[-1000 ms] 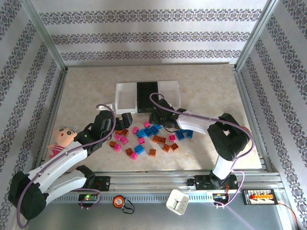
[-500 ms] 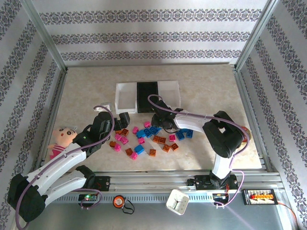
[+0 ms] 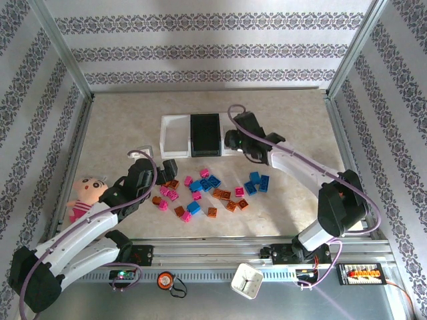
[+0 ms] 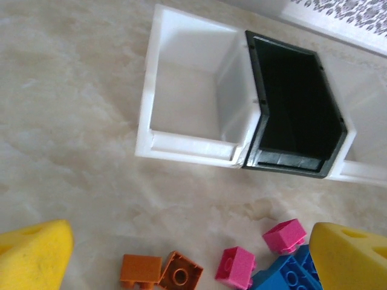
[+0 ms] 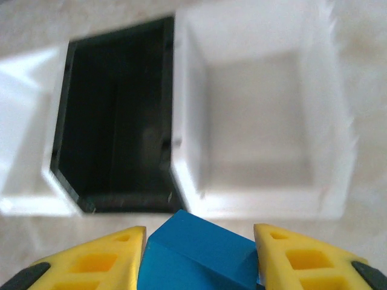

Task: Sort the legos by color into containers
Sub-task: Place the lego in the container, then pick up the lego from the center of the table.

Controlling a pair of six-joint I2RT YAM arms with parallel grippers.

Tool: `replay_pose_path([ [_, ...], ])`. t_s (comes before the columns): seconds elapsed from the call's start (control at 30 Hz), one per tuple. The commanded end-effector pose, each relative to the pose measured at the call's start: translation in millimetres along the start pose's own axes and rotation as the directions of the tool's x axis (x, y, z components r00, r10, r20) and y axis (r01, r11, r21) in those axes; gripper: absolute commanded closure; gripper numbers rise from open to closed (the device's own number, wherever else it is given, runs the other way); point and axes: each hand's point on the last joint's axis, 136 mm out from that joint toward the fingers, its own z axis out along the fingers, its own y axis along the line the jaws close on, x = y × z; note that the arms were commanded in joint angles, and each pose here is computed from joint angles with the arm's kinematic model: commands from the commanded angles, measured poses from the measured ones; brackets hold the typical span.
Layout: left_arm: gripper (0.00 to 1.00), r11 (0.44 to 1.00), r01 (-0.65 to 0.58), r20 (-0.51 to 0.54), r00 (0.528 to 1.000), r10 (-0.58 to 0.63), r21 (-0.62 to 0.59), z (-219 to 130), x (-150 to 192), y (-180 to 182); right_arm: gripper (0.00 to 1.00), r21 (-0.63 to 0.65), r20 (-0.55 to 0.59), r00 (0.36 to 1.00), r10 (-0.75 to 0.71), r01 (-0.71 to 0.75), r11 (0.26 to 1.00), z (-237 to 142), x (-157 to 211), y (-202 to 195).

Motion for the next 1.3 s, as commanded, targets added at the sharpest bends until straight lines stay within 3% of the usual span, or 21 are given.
replay_pose_path([
  [0.0,0.00,0.999,0.009,-0.034,0.999,-0.011,-0.047,-2.9,14.5,13.9,0.64,0.089,0.002,0.995,-0.098,0.098,0.991,24.9,-20.6,-16.2],
  [0.23,0.00,0.996,0.038,-0.109,0.993,-0.047,-0.079,-7.9,30.1,24.1,0.61,0.139,-0.032,0.995,-0.092,0.096,0.986,84.5,-43.3,-28.2],
  [0.4,0.01,0.991,0.076,-0.174,0.980,-0.094,-0.107,-9.6,45.4,34.2,0.36,0.114,-0.044,0.994,-0.098,0.103,0.988,101.7,-49.0,-17.8],
  [0.5,0.10,0.987,0.126,-0.220,0.965,-0.146,-0.100,-8.2,57.0,38.1,0.28,0.095,-0.039,0.993,-0.110,0.113,0.989,98.0,-49.6,-11.8],
  [0.63,0.25,0.968,0.225,-0.303,0.920,-0.248,-0.110,-2.9,77.2,47.5,0.27,0.068,-0.031,0.993,-0.112,0.113,0.991,80.8,-43.4,-8.1],
  [0.73,0.27,0.955,0.273,-0.351,0.889,-0.295,-0.112,4.4,90.7,54.1,0.27,0.036,-0.022,0.994,-0.106,0.107,0.994,66.4,-32.8,-6.3],
  [0.97,0.25,0.983,0.137,-0.370,0.913,-0.172,-0.118,41.2,75.3,49.6,0.28,-0.001,-0.030,0.994,-0.110,0.110,0.994,48.0,-6.2,-2.0],
  [1.27,0.29,0.995,0.014,-0.402,0.914,-0.053,-0.099,75.7,74.8,36.1,0.28,-0.009,-0.026,0.995,-0.095,0.095,0.995,34.5,5.3,-8.1],
])
